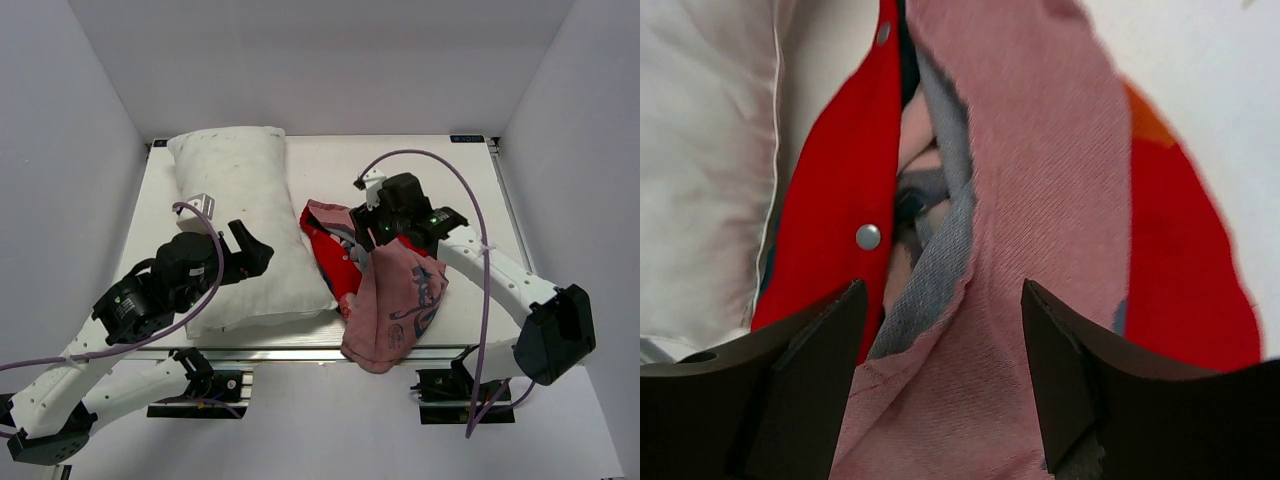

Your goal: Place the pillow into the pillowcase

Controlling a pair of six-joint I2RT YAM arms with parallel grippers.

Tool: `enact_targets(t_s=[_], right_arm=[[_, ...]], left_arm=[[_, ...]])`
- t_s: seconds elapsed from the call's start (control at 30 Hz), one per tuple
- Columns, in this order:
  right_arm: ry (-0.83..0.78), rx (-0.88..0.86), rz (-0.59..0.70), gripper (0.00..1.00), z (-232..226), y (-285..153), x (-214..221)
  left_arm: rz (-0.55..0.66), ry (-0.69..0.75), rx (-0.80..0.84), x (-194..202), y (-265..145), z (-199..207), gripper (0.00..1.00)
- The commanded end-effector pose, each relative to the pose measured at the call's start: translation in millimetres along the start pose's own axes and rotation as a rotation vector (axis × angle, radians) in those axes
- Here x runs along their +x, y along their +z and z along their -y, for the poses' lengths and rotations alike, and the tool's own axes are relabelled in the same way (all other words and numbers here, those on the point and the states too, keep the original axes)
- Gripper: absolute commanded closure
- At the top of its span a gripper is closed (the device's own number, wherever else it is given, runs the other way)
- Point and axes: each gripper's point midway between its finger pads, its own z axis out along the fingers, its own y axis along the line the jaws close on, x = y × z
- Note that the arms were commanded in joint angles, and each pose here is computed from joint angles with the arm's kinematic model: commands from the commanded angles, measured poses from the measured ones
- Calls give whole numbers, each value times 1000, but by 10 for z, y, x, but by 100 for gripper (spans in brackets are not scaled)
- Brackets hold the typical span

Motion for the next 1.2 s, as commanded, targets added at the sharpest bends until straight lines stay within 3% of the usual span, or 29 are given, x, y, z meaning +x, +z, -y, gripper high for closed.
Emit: enact_targets(t_s=[0.0,0.47,0.57,0.6,0.67,0.7,0.77,1.03,1.17], right_arm=[[98,-40,-21,32,-124,93,121],[56,22,-81,42,55,712,366],[52,57,-77,51,158,742,337],[51,61,-66,61,180,735,307],[48,72,-38,76,223,681,220],[42,75,-18,90,245,647,163],[35,90,42,98,294,509,-7],[0,121,323,100,362,-287,-785],[34,98,351,100,387,-488,-837]], left_arm=[[-3,-15,40,22,3,66,2],[-83,19,10,270,153,-5,2],[-95,37,-9,313,173,-51,2],[-99,40,-16,323,182,-67,2],[-122,68,-33,387,238,-93,2],[-133,82,-40,413,258,-108,2],[-164,128,-58,468,331,-119,2],[-267,442,-147,475,626,-158,2],[-275,609,-141,445,837,-135,2]])
